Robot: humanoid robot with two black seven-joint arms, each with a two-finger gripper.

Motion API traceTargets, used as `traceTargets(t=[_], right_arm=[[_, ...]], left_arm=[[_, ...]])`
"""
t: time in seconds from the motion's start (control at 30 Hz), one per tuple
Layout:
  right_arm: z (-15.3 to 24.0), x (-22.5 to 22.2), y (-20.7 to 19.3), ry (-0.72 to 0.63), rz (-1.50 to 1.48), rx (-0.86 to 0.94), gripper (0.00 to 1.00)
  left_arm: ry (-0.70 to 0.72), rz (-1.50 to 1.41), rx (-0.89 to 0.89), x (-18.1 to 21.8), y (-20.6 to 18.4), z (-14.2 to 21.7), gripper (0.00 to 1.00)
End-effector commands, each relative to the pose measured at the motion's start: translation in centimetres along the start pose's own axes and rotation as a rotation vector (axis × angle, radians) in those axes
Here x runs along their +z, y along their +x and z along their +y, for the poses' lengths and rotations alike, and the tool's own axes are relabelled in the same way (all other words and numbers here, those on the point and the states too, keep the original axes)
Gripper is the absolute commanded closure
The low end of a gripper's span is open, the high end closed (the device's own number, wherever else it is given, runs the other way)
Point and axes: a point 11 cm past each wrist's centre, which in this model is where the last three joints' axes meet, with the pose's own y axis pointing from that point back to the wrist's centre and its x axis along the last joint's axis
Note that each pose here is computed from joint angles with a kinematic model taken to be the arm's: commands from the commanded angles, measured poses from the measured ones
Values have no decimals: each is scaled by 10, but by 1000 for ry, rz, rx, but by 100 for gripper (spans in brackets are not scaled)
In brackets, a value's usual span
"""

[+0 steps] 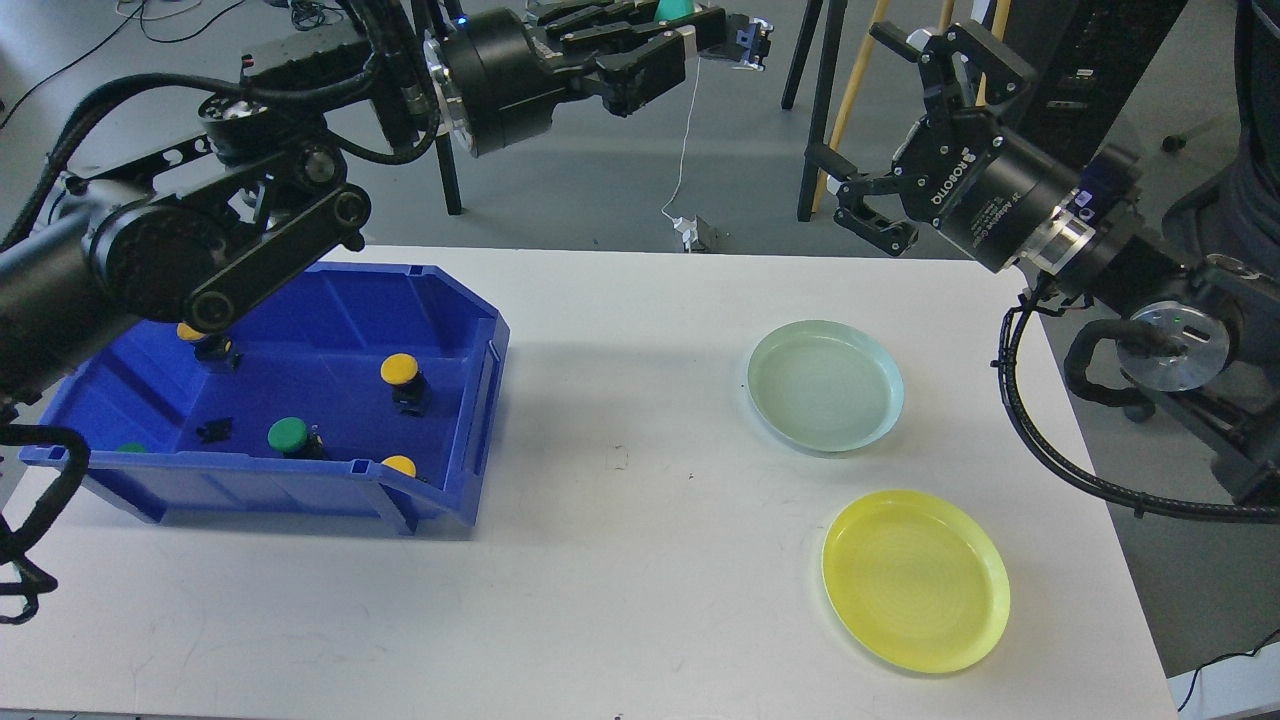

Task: Pass button and place on color plate
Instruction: 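Lift the green button up and toward the right gripper, then grasp the green button with the right gripper from the left gripper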

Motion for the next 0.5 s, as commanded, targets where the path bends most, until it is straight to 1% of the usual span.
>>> traceTargets(t=[0.0, 0.27, 0.47], right_arm=[[-4, -4, -2, 16, -2, -7, 1], [-9, -16, -6, 44, 2, -21, 1], [-15, -11, -12, 47, -13, -37, 1]], left_arm=[[-12, -16, 17, 4, 0, -4, 74], [-52, -77, 14, 20, -10, -22, 74], [-67, -87, 12, 26, -12, -30, 74]])
